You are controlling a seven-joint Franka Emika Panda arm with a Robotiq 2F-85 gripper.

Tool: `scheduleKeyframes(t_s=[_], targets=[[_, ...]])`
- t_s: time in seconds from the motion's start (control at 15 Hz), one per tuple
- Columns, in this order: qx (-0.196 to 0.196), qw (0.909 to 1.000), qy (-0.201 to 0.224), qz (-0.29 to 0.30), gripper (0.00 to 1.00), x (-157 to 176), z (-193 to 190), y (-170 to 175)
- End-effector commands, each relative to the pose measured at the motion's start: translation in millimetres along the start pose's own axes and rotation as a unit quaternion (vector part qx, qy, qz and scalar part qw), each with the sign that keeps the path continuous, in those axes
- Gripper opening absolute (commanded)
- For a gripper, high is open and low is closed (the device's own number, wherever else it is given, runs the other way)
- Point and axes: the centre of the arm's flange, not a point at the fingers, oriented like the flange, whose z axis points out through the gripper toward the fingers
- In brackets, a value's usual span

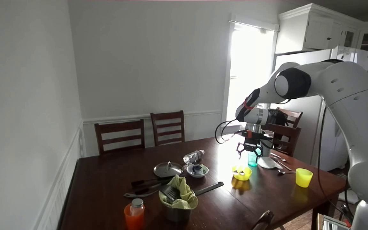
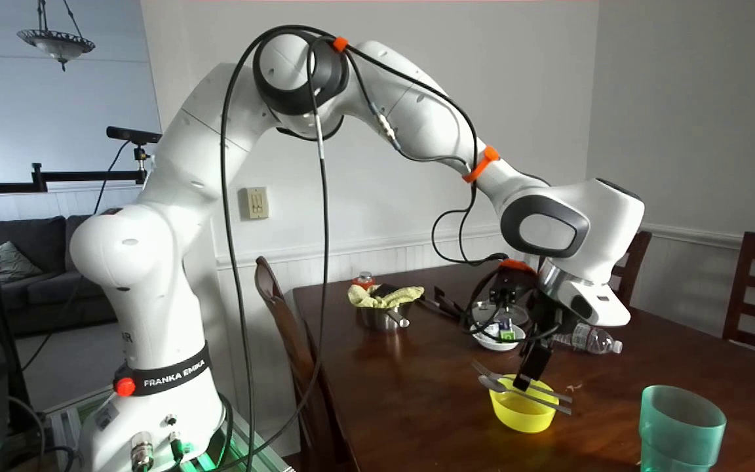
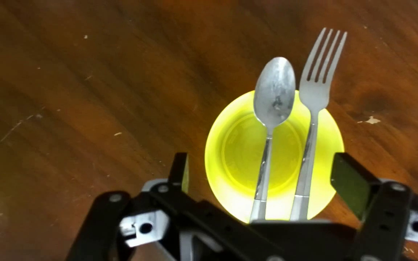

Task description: Put one silver fork and spoon on top of the yellow bowl.

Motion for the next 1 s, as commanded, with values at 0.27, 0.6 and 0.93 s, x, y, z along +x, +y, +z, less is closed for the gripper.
scheduleKeyframes(t_s=[0.27,0.6,0.93], targets=[[-0.058,0.9911,0.107,-0.054,1.00,-77.4,-37.1,12.1],[-0.047,0.9832,0.158,-0.079,1.00,-107.7,-50.2,18.0],[-0.037,0.9821,0.162,-0.089,1.00,-98.3,-53.5,11.5]])
